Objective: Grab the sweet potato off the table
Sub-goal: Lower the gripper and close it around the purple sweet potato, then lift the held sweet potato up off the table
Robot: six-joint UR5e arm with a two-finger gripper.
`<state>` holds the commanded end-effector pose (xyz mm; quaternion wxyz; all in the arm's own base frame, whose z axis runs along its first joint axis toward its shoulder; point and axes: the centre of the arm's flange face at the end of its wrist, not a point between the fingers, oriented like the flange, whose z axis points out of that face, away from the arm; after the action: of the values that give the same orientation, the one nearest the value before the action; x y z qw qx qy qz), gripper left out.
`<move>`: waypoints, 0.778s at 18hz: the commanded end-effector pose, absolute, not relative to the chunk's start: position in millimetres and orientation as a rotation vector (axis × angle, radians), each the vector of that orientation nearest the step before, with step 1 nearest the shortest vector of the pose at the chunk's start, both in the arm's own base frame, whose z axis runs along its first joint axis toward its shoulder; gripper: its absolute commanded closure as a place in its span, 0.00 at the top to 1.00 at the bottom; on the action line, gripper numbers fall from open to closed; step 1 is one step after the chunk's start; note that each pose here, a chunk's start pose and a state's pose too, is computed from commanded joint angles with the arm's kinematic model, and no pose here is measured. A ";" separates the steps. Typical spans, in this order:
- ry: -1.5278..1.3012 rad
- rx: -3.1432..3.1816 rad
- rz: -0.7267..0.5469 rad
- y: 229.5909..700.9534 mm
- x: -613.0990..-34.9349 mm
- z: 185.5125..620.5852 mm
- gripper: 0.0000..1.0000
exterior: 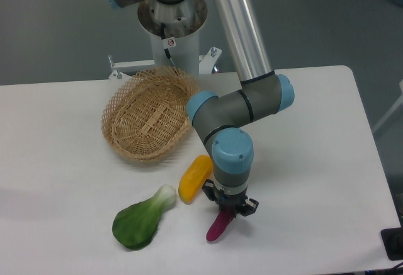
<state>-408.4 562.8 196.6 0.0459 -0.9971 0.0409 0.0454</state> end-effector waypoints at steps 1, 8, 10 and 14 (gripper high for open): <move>0.127 -3.043 0.141 562.8 -408.4 197.7 0.14; 0.070 -3.004 0.185 538.6 -430.6 238.8 0.14; 0.040 -2.989 0.193 525.2 -440.1 251.1 0.14; 0.069 -3.004 0.199 492.8 -465.4 273.9 0.14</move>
<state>-465.4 492.8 273.9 0.0653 -0.9954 0.0229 0.0661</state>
